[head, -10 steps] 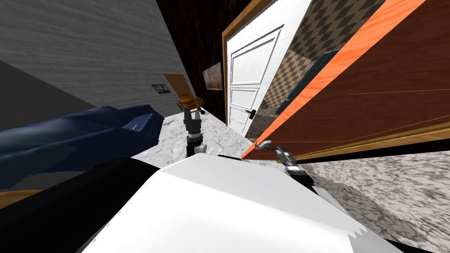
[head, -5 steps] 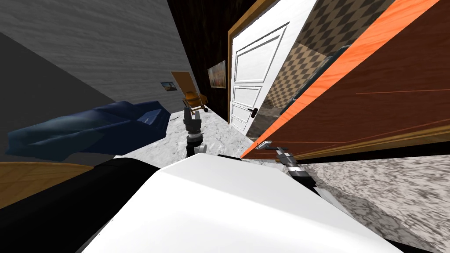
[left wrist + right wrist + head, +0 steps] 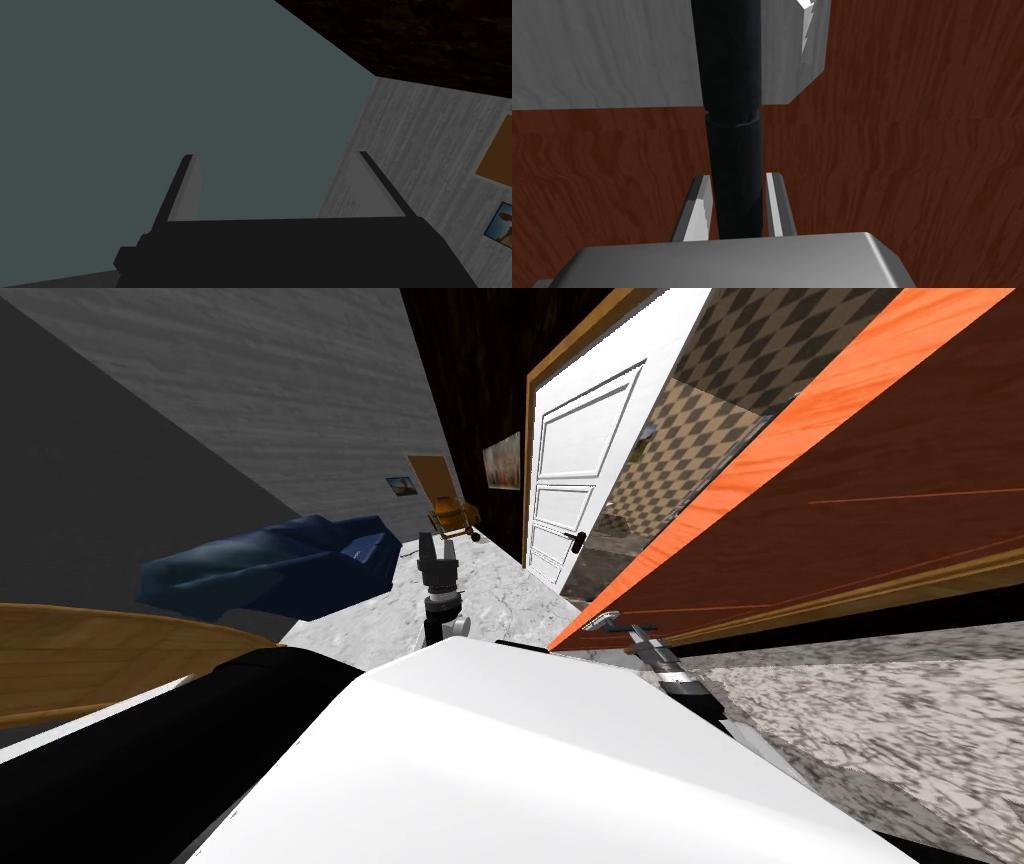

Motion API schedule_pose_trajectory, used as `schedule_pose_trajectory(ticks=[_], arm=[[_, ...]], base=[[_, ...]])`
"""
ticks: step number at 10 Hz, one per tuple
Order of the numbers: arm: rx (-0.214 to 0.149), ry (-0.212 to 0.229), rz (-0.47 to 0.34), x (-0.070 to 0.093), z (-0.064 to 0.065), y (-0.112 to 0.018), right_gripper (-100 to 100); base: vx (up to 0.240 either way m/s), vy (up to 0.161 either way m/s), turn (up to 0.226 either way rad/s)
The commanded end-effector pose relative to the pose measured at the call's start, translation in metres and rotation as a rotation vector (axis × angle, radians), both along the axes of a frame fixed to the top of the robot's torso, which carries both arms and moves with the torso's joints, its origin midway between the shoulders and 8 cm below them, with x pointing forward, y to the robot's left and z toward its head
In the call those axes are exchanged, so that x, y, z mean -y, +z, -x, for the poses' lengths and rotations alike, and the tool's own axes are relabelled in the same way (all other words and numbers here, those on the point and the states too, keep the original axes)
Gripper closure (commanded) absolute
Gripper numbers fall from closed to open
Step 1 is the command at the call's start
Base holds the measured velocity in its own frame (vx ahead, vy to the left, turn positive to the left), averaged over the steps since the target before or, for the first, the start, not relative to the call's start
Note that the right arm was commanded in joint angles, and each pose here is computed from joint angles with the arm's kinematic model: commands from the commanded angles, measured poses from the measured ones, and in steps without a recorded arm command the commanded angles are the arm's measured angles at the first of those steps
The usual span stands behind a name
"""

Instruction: Pull the door open

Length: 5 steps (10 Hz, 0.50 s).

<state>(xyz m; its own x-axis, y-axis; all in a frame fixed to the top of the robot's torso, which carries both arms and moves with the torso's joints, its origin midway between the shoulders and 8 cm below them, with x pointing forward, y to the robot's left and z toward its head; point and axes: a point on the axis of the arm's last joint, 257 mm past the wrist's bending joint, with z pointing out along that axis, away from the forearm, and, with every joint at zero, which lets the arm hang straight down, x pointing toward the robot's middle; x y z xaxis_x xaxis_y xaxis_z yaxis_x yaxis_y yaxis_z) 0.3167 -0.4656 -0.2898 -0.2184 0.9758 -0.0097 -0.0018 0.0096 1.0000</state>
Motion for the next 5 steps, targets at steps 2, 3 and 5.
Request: schedule_pose_trajectory(ticks=[2,3,5], arm=[[0.003,0.022,-0.002,-0.007,0.005,-0.002,100],[0.006,0.029,-0.002,-0.01,0.007,-0.003,100],[0.011,0.045,-0.003,-0.015,0.01,-0.003,100]], base=[[-0.028,-0.013,-0.012],[0.057,0.07,-0.047],[0.065,0.089,-0.007]])
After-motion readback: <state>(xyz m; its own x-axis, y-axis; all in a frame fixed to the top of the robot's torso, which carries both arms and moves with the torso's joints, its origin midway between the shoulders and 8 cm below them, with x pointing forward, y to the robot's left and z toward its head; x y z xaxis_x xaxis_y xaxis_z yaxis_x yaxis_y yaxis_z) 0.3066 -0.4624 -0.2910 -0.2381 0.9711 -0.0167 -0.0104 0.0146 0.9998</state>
